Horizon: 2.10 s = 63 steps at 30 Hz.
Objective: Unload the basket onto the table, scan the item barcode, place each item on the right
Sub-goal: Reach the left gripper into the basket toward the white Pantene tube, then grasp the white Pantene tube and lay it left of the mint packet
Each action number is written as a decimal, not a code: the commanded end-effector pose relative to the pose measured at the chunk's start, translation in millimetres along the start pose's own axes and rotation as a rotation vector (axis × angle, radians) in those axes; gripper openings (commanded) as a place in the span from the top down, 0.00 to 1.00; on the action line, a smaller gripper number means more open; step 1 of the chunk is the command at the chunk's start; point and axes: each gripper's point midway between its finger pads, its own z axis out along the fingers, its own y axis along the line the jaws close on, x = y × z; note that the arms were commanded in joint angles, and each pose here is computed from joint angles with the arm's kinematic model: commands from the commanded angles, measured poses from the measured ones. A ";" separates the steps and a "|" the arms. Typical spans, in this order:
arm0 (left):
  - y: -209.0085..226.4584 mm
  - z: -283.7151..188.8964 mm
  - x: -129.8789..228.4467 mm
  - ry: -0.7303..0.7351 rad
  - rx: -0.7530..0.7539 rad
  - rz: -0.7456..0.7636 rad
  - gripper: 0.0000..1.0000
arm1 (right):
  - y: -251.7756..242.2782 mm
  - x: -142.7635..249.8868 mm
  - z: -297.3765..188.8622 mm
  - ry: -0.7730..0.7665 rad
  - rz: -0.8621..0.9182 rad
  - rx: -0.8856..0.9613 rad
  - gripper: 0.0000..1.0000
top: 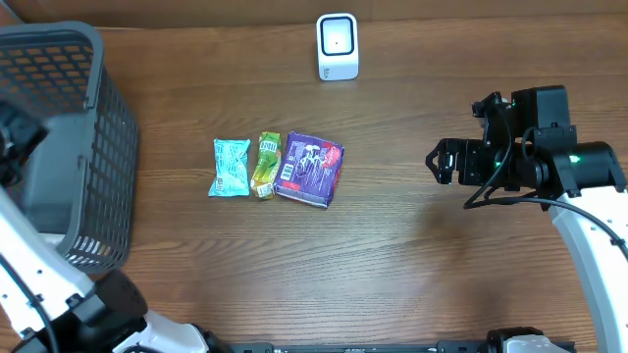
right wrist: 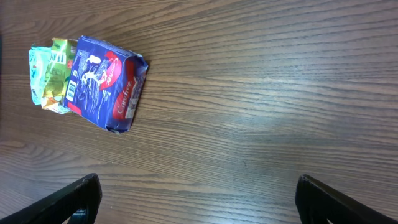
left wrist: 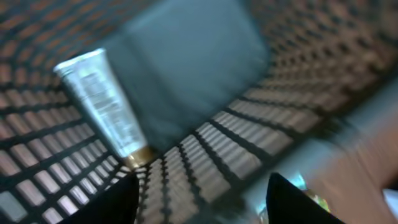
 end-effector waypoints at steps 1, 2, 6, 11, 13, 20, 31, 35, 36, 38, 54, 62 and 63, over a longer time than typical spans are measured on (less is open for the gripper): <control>25.4 29.7 0.3 0.048 -0.070 -0.129 0.41 | 4.8 -6.3 -4.4 -0.020 -0.011 -0.013 0.00; 31.3 41.6 1.7 0.064 -0.084 -0.143 0.41 | 4.8 -6.3 -4.4 -0.020 -0.011 -0.013 0.00; 56.5 85.7 13.9 0.131 -0.137 -0.215 0.41 | 4.8 -6.1 -4.4 -0.019 -0.011 -0.013 0.00; 88.4 127.9 31.0 0.182 -0.197 -0.271 0.26 | 4.6 -5.9 -4.2 -0.018 -0.010 -0.012 0.00; 101.4 139.1 36.5 0.186 -0.238 -0.279 0.24 | 4.7 -6.4 -4.2 -0.020 -0.011 -0.013 0.00; 117.8 183.1 53.8 0.179 -0.277 -0.277 0.10 | 4.8 -6.5 -4.2 -0.021 -0.011 -0.013 0.00; 133.8 234.3 93.8 0.190 -0.292 -0.275 0.07 | 4.7 -6.4 -4.2 -0.020 -0.011 -0.013 0.00; 137.6 248.4 106.3 0.185 -0.287 -0.275 0.11 | 4.7 -6.2 -4.2 -0.019 -0.010 -0.013 0.00; 138.2 251.0 107.9 0.181 -0.286 -0.275 0.14 | 4.7 -6.1 -4.2 -0.019 -0.010 -0.013 0.00; 139.2 255.2 110.3 0.174 -0.283 -0.275 0.27 | 4.7 -5.9 -4.2 -0.018 -0.010 -0.013 0.00; 23.6 158.0 -4.7 0.034 0.231 -0.090 0.96 | 4.7 -6.0 -4.2 -0.019 -0.010 -0.013 0.00; -91.2 0.6 -29.8 -0.122 0.522 0.241 0.96 | 5.1 -8.6 -4.3 -0.029 -0.013 -0.014 0.00; -105.3 -12.3 -22.0 -0.130 0.542 0.300 0.96 | 5.2 -9.1 -4.3 -0.031 -0.014 -0.015 0.00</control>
